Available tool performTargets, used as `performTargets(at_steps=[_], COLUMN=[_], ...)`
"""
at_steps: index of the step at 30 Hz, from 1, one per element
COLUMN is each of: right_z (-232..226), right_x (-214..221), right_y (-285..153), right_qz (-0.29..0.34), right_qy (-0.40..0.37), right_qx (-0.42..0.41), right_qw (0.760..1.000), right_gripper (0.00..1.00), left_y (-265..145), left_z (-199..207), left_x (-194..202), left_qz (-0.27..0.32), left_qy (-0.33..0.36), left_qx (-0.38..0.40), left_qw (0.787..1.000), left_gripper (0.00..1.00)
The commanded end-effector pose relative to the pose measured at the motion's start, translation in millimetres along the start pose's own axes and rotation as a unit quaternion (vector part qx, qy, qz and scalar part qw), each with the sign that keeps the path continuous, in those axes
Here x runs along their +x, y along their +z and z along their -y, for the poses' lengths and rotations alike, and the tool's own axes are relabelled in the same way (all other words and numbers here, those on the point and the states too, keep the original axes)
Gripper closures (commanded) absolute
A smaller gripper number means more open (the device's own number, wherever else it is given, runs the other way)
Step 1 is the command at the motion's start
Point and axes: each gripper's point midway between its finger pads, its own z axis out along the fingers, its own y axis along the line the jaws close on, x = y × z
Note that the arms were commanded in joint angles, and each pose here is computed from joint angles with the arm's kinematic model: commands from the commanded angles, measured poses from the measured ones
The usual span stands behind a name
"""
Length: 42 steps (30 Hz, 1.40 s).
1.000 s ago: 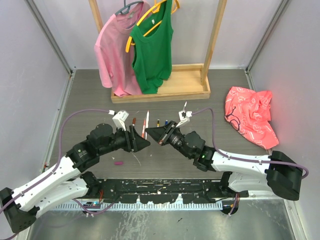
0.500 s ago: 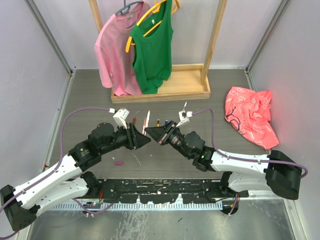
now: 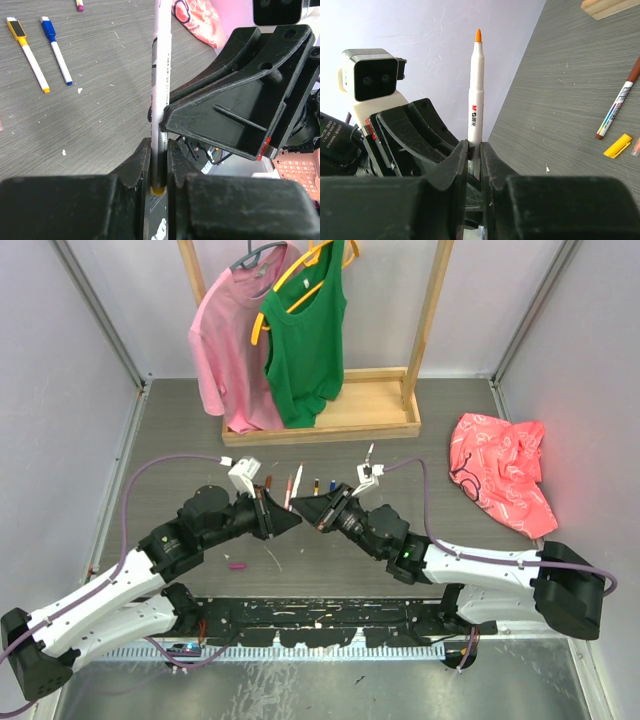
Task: Insert the pens into the pen caps
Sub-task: Pick up the pen from the center of the board.
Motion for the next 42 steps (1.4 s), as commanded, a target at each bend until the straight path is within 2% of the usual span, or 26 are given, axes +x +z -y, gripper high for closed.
performTargets(at_steps=[1, 7, 15, 34, 42], right_z=[-19, -11, -8, -7, -3], right_x=[-7, -19, -34, -46, -45], right_y=[-8, -13, -18, -18, -17], right_qz=[0.007, 0.026, 0.048, 0.056, 0.052], right_qy=[0.004, 0.002, -0.002, -0.005, -0.002], right_qx=[-0.016, 0.018, 0.038, 0.040, 0.042], right_qw=[1.000, 1.000, 0.998, 0.998, 0.998], right_gripper=[0.75, 0.57, 0.51, 0.51, 0.61], left_y=[-1, -3, -10, -9, -7], left_z=[14, 18, 22, 21, 23], left_x=[-26, -5, 11, 33, 41], left_qz=[0.046, -0.001, -0.033, -0.087, -0.109], left_qy=[0.014, 0.048, 0.061, 0.065, 0.065], left_qx=[0.021, 0.050, 0.077, 0.096, 0.106], left_qw=[0.999, 0.998, 0.995, 0.989, 0.986], left_gripper=[1.00, 1.00, 1.00, 1.00, 1.00])
